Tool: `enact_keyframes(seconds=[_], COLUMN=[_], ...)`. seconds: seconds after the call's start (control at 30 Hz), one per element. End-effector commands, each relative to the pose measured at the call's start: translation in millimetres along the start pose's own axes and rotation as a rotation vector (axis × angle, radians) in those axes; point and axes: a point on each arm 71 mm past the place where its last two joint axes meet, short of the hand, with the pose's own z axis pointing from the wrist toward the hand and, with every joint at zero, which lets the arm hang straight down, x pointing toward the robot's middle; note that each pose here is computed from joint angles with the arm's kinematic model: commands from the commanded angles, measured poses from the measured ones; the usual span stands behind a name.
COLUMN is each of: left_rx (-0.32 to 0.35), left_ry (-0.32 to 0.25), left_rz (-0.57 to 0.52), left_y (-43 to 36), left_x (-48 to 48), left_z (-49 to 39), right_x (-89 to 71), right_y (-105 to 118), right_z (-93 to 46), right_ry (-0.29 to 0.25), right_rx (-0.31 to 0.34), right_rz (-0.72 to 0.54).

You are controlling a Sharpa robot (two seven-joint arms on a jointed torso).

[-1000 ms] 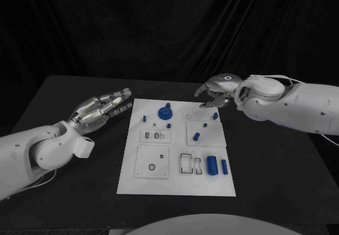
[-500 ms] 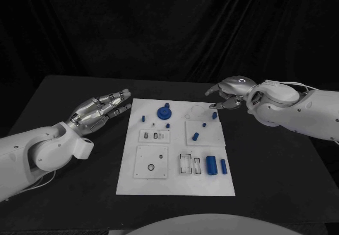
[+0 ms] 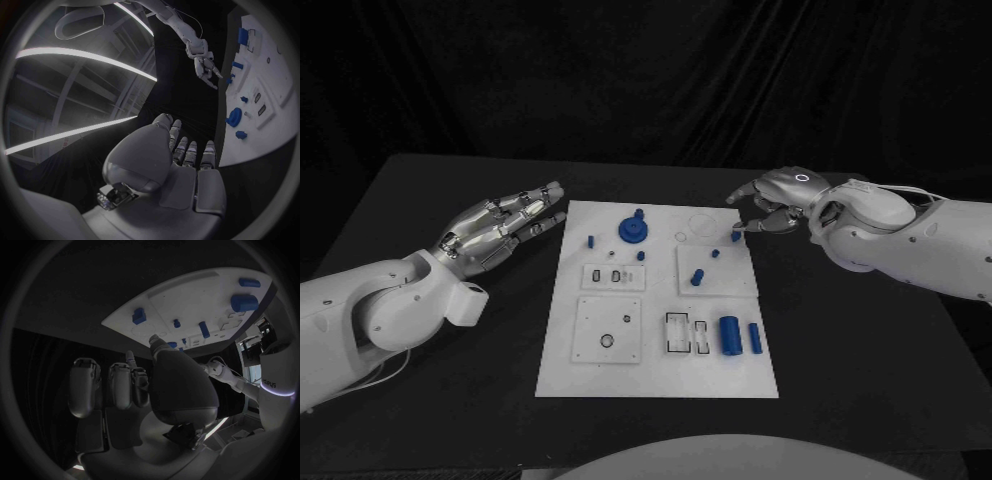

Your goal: Assemble the parts on the task board

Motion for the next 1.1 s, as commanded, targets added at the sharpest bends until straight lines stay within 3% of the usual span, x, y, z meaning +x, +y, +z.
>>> enact_keyframes(seconds=[0.03, 1.1], left_rx=[0.010, 0.007], left_ry=[0.013, 0.012], left_rz=[-0.009, -0.011], left_y=[-0.3, 0.4], left_x=[1.5, 0.5], left_z=[-0.1, -1.9], right_x=[0.2, 29.3], right_y=[-2, -3], right_z=[-2.3, -7.6], right_ry=[-0.050, 0.008], right_rx=[0.017, 0.057], right_rz=[0.001, 0.013])
